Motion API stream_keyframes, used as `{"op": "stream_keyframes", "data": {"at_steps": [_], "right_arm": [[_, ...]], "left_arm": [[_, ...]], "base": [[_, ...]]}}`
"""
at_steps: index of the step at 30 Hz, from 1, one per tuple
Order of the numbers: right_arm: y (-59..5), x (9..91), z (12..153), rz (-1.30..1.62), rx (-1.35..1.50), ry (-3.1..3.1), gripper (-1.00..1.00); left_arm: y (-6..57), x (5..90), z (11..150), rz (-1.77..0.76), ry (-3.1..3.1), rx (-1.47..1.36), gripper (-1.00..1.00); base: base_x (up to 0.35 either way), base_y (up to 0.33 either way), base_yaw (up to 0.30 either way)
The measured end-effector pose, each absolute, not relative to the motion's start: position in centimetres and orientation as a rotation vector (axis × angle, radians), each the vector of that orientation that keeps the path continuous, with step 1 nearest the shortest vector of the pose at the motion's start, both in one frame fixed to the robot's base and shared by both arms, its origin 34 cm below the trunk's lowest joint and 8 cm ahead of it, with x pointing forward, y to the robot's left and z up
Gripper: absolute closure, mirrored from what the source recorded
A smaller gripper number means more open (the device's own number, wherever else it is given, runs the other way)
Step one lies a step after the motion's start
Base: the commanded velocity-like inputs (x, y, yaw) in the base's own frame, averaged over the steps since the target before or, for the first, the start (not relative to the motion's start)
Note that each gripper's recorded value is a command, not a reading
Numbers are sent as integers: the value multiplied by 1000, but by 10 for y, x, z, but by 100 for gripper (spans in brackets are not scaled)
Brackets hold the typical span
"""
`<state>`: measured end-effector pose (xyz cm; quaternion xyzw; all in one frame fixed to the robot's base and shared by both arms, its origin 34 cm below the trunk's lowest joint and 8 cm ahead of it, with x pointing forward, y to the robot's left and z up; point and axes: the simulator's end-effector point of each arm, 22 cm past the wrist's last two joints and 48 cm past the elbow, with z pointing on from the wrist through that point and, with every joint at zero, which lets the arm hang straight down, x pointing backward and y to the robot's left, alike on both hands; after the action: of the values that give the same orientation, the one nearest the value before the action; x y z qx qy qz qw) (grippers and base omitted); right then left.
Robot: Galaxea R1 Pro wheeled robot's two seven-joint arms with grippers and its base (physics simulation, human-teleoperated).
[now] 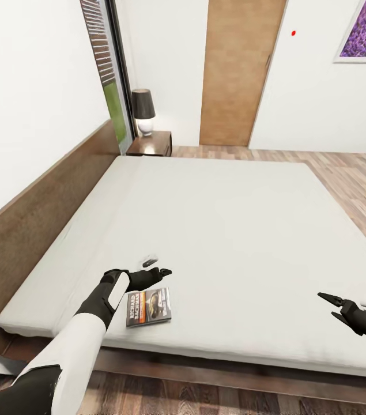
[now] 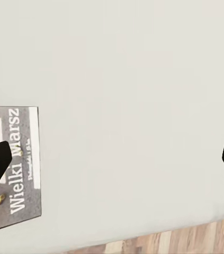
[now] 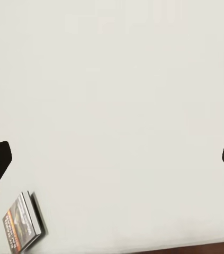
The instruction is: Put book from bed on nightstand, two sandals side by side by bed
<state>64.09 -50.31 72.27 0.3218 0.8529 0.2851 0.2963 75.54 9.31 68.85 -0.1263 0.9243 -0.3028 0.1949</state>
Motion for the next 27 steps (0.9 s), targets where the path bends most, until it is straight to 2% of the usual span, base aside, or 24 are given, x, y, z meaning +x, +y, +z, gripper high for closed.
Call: {"op": "stream_keyframes", "data": {"at_steps": [7, 13, 22, 27], "right_arm": [[-503, 639, 717, 756, 861, 2277, -100], [-503, 638, 713, 754, 865, 2285, -100], [-503, 635, 706, 749, 873, 2298, -100], [-503, 634, 702, 747, 878, 2304, -100]], "left_arm": [[93, 753, 682, -849, 2602, -358, -100], [93, 751, 676, -849, 2610, -363, -100], [93, 748, 667, -849, 2623, -371, -100], [93, 746, 663, -851, 2631, -375, -100]], "base": [[11, 0, 0], [199, 0, 0], [32, 3, 0], [182, 128, 0]]}}
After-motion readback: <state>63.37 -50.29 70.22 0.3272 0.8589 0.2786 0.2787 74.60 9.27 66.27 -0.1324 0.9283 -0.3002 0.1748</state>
